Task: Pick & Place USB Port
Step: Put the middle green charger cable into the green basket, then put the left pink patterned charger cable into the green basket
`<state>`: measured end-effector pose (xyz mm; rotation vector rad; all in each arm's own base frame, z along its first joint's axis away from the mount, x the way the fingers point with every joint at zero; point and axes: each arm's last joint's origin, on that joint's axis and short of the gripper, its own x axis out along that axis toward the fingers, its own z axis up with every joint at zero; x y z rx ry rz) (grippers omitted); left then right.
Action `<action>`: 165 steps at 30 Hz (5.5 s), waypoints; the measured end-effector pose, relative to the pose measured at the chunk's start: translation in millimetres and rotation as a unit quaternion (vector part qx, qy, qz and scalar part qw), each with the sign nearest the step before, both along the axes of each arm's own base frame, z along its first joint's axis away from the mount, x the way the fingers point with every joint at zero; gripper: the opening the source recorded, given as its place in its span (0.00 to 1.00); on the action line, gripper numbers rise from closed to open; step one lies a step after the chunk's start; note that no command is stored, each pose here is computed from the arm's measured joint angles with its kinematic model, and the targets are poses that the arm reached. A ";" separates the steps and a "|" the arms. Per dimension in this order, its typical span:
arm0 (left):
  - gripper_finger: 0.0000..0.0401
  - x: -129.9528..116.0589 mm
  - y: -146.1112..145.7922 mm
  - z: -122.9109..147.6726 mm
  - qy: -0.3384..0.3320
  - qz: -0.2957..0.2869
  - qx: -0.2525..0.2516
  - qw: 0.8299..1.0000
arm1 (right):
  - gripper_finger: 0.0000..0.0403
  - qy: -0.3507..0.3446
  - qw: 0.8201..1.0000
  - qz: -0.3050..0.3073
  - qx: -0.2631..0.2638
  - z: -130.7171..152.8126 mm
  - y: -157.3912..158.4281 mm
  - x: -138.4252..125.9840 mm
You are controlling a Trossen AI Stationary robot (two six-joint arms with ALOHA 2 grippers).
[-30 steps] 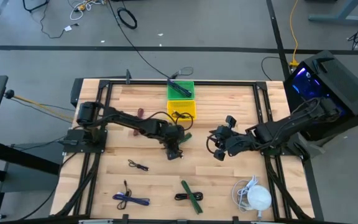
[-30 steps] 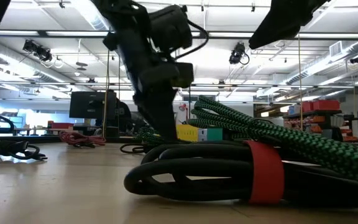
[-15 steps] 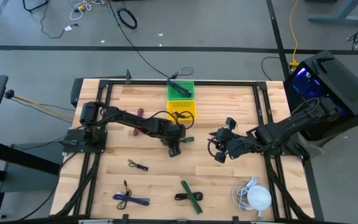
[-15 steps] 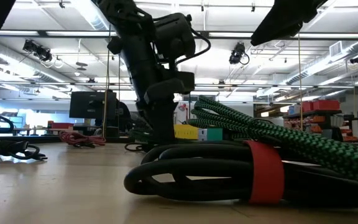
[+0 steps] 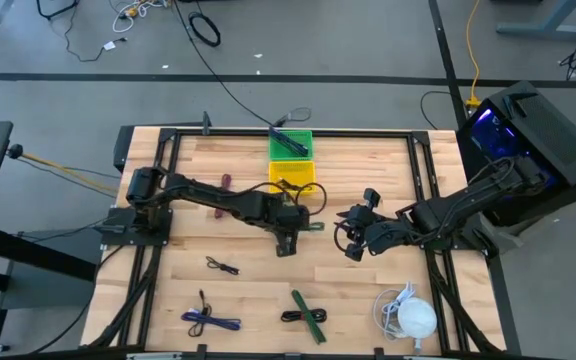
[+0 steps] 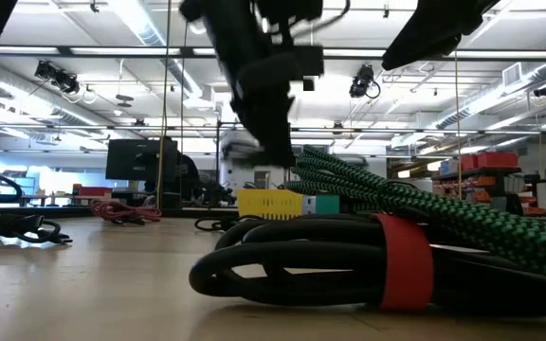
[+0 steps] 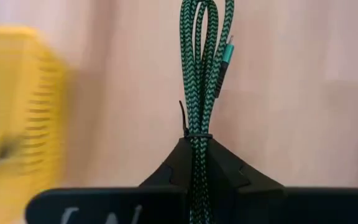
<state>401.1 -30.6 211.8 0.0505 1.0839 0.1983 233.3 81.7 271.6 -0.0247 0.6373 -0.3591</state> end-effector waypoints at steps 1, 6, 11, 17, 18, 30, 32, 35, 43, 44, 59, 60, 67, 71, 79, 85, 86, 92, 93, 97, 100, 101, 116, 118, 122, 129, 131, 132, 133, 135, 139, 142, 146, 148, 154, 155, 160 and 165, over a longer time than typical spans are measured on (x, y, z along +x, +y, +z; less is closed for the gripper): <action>0.06 -0.8 -0.4 8.2 0.015 -0.003 0.031 0.999 | 0.28 0.000 1.000 0.000 0.000 0.0 0.0 0.0; 0.06 -7.9 10.9 42.0 0.094 -0.027 0.195 0.976 | 0.28 -0.001 1.000 0.000 0.000 -2.4 0.0 -0.1; 0.06 -10.1 52.8 52.0 0.157 -0.031 0.303 0.939 | 0.28 -0.005 1.000 0.000 0.002 -11.9 -0.1 -0.1; 0.06 -15.7 124.2 52.9 0.206 -0.039 0.310 0.927 | 0.28 -0.024 0.999 0.021 0.004 -19.9 1.5 2.2; 0.06 -16.5 134.5 53.2 0.203 -0.035 0.306 0.930 | 0.28 -0.025 0.999 0.022 0.005 -20.1 1.6 2.2; 0.06 -17.8 194.6 39.8 0.211 -0.157 0.284 0.922 | 0.28 -0.031 0.999 0.024 0.008 -19.1 2.1 3.1; 0.06 -15.2 201.2 31.4 0.222 -0.146 0.291 0.919 | 0.28 -0.036 0.999 0.024 0.010 -18.3 2.3 3.6; 0.06 -17.0 210.9 26.2 0.220 -0.140 0.280 0.924 | 0.28 -0.044 0.999 0.028 0.011 -16.9 2.9 4.8; 0.06 -18.4 230.8 13.9 0.203 -0.125 0.254 0.937 | 0.28 -0.050 0.998 0.038 0.016 -17.2 4.6 7.7; 0.06 -16.3 232.4 13.2 0.196 -0.123 0.258 0.938 | 0.28 -0.046 0.998 0.039 0.013 -17.8 4.5 7.5; 0.06 -13.7 246.5 -6.1 0.174 -0.113 0.224 0.952 | 0.28 -0.048 0.998 0.050 0.006 -19.1 6.2 11.1; 0.06 -13.2 246.3 -6.1 0.169 -0.115 0.220 0.954 | 0.28 -0.048 0.998 0.050 0.006 -19.2 6.2 11.0; 0.06 -13.4 249.7 -5.6 0.149 -0.105 0.209 0.961 | 0.28 -0.050 0.998 0.050 0.005 -18.8 6.3 11.3; 0.06 -14.8 252.8 -5.8 0.131 -0.087 0.189 0.969 | 0.28 -0.051 0.997 0.050 0.007 -18.7 6.3 11.4; 0.29 -13.3 253.5 -5.1 0.113 -0.080 0.181 0.974 | 0.28 -0.051 0.997 0.049 0.008 -18.6 6.4 11.4; 0.35 -13.2 253.9 -4.1 0.110 -0.062 0.185 0.975 | 0.28 -0.051 0.997 0.049 0.008 -18.6 6.4 11.4; 0.35 -14.1 253.4 -2.9 0.116 -0.059 0.188 0.973 | 0.28 -0.051 0.997 0.049 0.008 -18.6 6.4 11.4; 0.32 -40.2 234.9 30.3 0.170 -0.040 0.166 0.971 | 0.28 -0.051 0.997 0.049 0.007 -18.6 6.3 11.4; 0.31 -47.4 229.3 38.7 0.171 -0.038 0.146 0.974 | 0.28 -0.051 0.997 0.049 0.007 -18.6 6.3 11.4; 0.29 -76.8 203.6 74.5 0.148 -0.030 0.035 0.988 | 0.28 -0.051 0.997 0.049 0.006 -18.6 6.3 11.4; 0.28 -97.7 188.2 98.2 0.127 -0.012 -0.026 0.991 | 0.28 -0.053 0.997 0.047 0.010 -18.5 6.3 11.5; 0.27 -104.9 183.9 104.4 0.124 0.004 -0.030 0.992 | 0.28 -0.054 0.997 0.046 0.011 -18.4 6.3 11.6; 0.24 -181.5 138.5 35.2 0.138 0.249 -0.162 0.945 | 0.28 -0.050 0.997 0.058 -0.001 -18.1 6.6 11.8; 0.24 -185.1 134.6 19.6 0.146 0.264 -0.178 0.937 | 0.28 -0.051 0.997 0.056 -0.003 -18.0 6.4 11.8; 0.24 -188.5 131.1 -3.5 0.143 0.301 -0.199 0.922 | 0.28 -0.054 0.997 0.047 -0.010 -17.7 5.8 11.8; 0.24 -184.9 135.6 -17.9 0.095 0.359 -0.205 0.905 | 0.28 -0.054 0.997 0.046 -0.011 -17.7 5.8 11.7; 0.24 -184.8 136.5 -18.0 0.090 0.379 -0.196 0.900 | 0.28 -0.054 0.997 0.046 -0.011 -17.7 5.8 11.7; 0.24 -184.7 137.1 -18.0 0.088 0.384 -0.190 0.899 | 0.28 -0.054 0.997 0.046 -0.011 -17.7 5.8 11.8; 0.24 -184.8 137.4 -18.0 0.088 0.387 -0.184 0.899 | 0.28 -0.053 0.997 0.047 -0.010 -17.8 5.8 11.8; 0.24 -184.6 137.8 -17.9 0.084 0.398 -0.183 0.895 | 0.28 -0.053 0.997 0.048 -0.010 -17.8 5.9 11.7; 0.24 -183.2 138.5 -17.6 0.076 0.398 -0.183 0.896 | 0.28 -0.052 0.997 0.050 -0.010 -17.8 6.0 11.8; 0.24 -182.1 138.0 -24.3 0.083 0.396 -0.184 0.896 | 0.28 -0.052 0.997 0.051 -0.012 -17.8 6.0 11.8; 0.24 -183.6 135.9 -41.1 0.111 0.395 -0.180 0.894 | 0.28 -0.054 0.997 0.053 -0.014 -18.6 6.0 11.9; 0.24 -184.3 135.2 -50.4 0.122 0.395 -0.183 0.892 | 0.28 -0.054 0.997 0.054 -0.015 -22.1 5.7 11.2; 0.24 -180.4 135.9 -60.3 0.130 0.382 -0.180 0.897 | 0.28 -0.059 0.996 0.062 -0.024 -34.2 5.0 9.4; 0.24 -179.3 136.4 -60.2 0.124 0.381 -0.180 0.899 | 0.28 -0.061 0.996 0.062 -0.023 -34.3 5.0 9.5; 0.24 -176.8 137.7 -59.9 0.108 0.385 -0.185 0.898 | 0.28 -0.066 0.996 0.062 -0.022 -33.6 5.2 10.0; 0.24 -173.0 136.1 -59.4 0.095 0.371 -0.201 0.902 | 0.28 -0.067 0.996 0.062 -0.021 -33.3 5.3 10.1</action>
